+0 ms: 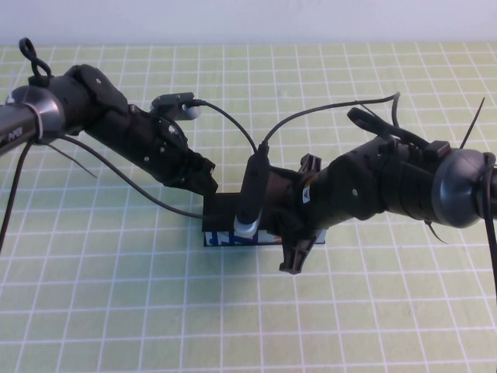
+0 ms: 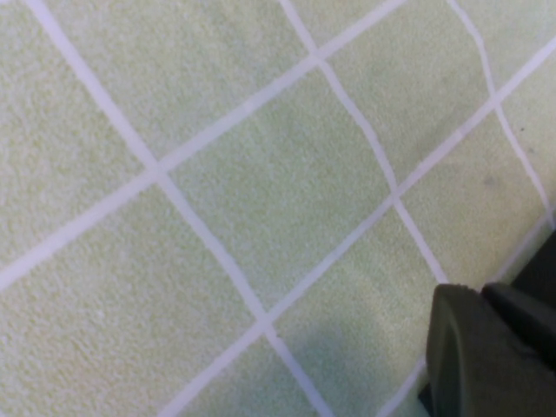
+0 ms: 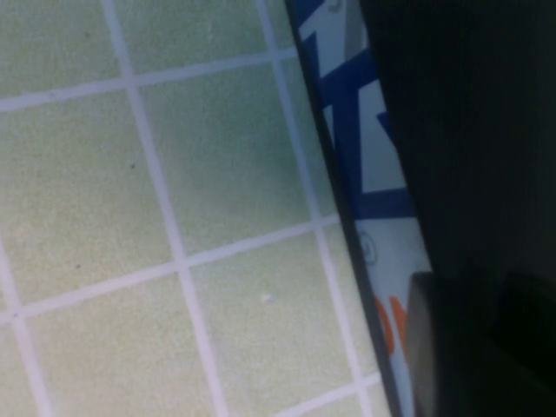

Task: Take glasses out of glasses case
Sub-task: Pick up the glasses from the glasses case

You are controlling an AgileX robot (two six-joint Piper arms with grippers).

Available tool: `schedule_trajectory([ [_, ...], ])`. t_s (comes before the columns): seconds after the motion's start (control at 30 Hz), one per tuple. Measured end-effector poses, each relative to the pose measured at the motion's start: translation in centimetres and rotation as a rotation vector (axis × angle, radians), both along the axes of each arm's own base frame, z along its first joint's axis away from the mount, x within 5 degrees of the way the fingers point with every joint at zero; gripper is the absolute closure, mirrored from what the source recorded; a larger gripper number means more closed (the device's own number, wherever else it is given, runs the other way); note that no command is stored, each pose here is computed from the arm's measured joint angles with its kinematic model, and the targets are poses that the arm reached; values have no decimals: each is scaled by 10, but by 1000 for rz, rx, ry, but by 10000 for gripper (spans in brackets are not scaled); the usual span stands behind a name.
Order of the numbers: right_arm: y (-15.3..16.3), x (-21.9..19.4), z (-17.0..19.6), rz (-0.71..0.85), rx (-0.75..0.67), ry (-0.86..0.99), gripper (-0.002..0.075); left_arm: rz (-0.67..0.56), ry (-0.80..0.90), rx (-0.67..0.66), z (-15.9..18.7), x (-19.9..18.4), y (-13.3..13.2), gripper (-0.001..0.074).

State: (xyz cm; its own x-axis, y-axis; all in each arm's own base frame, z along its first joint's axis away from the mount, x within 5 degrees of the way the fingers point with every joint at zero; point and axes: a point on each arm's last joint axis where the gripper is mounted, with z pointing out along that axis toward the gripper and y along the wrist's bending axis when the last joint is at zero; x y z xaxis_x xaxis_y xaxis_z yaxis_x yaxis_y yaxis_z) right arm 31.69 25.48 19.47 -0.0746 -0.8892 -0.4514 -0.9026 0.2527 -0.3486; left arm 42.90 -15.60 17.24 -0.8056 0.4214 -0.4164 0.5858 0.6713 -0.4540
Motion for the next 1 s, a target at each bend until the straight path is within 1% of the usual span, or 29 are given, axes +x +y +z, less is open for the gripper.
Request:
schedule_trajectory([
  [0.07,0,0,0,-12,-5,-1,666,2,-3,0,0,0,0,739],
  [0.1,1,0,1,-20,-8,-4,680,4,-5,0,0,1,0,739],
  [0.33,-5,-1,11,-100,-10,-10,724,-1,-11,-5,6,0,0,739],
  [0.4,-7,-2,18,-112,3,-16,734,0,-36,-11,17,-1,2,739],
  [0.53,-9,-5,33,-120,32,-41,739,17,-131,-30,60,-6,13,739],
  [0.63,-11,-6,41,-130,50,-56,741,-23,-235,-52,90,-19,19,739],
  [0.7,-11,-6,44,-131,56,-65,741,-63,-278,-103,99,-30,18,739],
  [0.83,-10,-7,45,-155,92,-52,741,-96,-278,-209,91,-46,13,739],
  [0.93,-9,-7,45,-168,109,-39,729,-65,-294,-189,77,-44,15,739],
  [1.0,-9,-7,45,-172,114,-34,686,-21,-321,-166,70,-36,17,739],
])
